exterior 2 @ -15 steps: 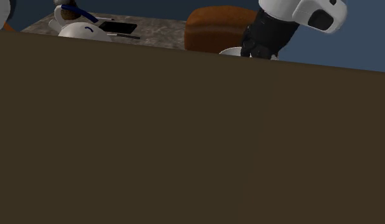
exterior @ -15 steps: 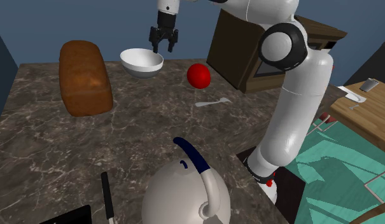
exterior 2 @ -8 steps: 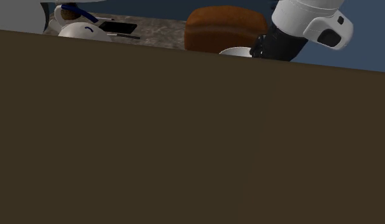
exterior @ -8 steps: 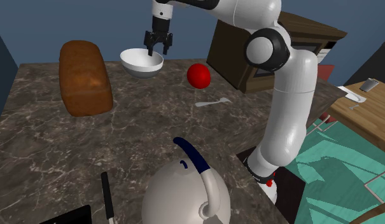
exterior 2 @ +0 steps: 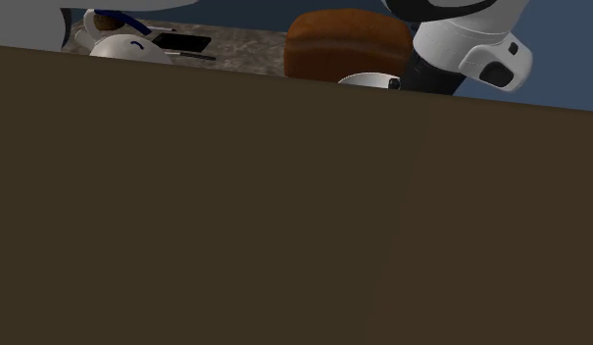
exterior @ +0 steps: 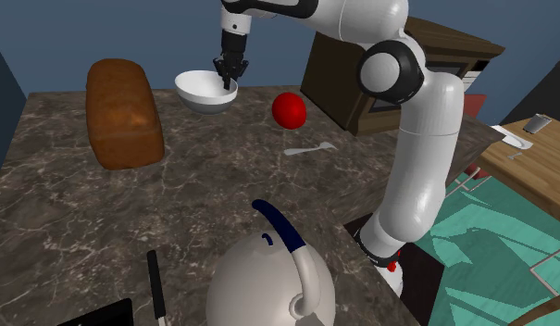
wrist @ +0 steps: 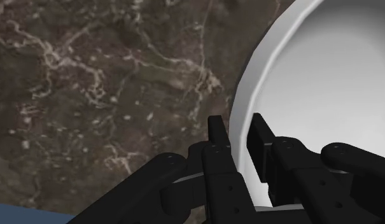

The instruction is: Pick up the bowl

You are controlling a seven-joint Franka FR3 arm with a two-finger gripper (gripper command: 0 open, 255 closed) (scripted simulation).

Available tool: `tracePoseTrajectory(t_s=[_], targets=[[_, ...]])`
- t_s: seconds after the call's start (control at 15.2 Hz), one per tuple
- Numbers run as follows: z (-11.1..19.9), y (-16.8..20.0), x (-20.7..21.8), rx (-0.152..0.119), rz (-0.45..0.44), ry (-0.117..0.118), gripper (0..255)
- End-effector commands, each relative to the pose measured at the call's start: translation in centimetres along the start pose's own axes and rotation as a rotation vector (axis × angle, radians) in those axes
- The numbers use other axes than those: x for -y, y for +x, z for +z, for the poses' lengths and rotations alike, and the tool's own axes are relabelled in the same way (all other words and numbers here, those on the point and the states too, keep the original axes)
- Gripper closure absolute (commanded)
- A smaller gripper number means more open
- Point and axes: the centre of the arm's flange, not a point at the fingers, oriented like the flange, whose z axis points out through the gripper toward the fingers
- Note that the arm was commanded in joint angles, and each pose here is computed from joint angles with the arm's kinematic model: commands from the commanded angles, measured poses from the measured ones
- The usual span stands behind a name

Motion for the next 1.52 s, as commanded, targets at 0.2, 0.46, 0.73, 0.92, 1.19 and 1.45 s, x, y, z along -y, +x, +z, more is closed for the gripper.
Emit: tracePoseTrajectory(t_s=[0.2,0.46,0.73,0.92,1.19,1.45], targets=[[0.1,0.0,0.0,0.001,0.0,0.0,255],[-0.9,0.0,0.2,0.001,0.0,0.0,255],[-3.0,-0.1,0.4,0.001,0.0,0.0,255],[-4.6,-0.2,0.6,0.001,0.0,0.0,255],[-6.7,-0.4,0.8,0.001,0.0,0.0,255],[-7.8,-0.4,1.0,0.001,0.0,0.0,255]])
